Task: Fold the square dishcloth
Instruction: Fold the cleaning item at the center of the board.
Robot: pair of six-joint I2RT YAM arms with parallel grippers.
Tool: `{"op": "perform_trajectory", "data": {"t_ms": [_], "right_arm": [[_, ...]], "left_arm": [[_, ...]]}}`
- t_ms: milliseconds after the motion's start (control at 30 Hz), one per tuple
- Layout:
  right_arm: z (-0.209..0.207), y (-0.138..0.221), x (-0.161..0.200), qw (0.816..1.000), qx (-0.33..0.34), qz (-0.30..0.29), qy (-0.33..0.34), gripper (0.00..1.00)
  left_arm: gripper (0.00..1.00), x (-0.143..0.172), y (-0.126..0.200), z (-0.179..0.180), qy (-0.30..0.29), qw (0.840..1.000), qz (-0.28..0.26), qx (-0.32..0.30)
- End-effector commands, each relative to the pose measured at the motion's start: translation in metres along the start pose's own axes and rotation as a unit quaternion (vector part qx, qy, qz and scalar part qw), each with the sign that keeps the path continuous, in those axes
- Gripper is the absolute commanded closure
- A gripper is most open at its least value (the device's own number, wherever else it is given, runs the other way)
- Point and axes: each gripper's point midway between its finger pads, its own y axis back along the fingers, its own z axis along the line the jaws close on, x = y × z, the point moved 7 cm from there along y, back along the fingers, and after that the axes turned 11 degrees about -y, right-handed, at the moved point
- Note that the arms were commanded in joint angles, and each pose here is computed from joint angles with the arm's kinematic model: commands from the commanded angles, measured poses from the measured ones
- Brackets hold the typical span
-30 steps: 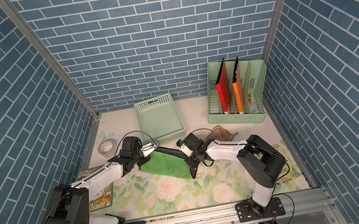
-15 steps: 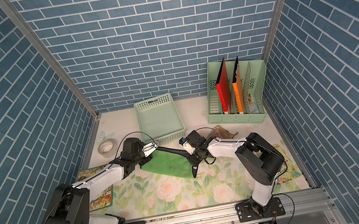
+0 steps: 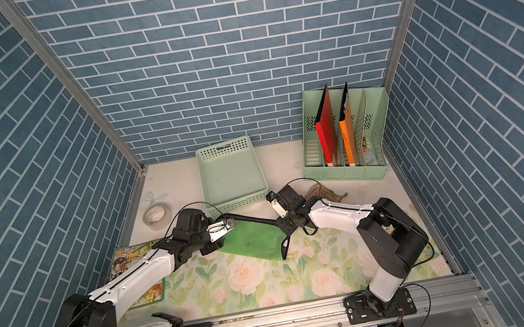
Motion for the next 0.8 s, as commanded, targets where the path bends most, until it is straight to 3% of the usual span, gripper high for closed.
{"op": "perform_trajectory", "data": {"t_ms": [0, 133, 300, 500, 767], "right_arm": [[-0.009, 0.029, -0.011, 0.996, 0.032, -0.068, -0.056, 0.59], [0.036, 0.04, -0.004, 0.992, -0.071, -0.096, -0.05, 0.59], [0.081, 0.009, 0.024, 0.979, -0.193, -0.046, -0.047, 0.64], [0.056, -0.026, 0.072, 0.981, -0.159, 0.023, -0.113, 0.74], [0.017, -0.009, 0.109, 0.984, -0.056, 0.032, -0.167, 0.76]], "left_arm": [[0.37, 0.007, -0.007, -0.012, -0.003, 1.0, 0.015, 0.013], [0.38, 0.01, -0.012, -0.014, -0.005, 1.0, 0.021, 0.013], [0.39, 0.011, -0.016, -0.019, -0.005, 0.999, 0.021, 0.025], [0.39, 0.015, -0.009, -0.023, -0.016, 0.999, 0.029, 0.024], [0.4, 0.015, -0.007, -0.02, -0.024, 0.999, 0.035, 0.016]]}}
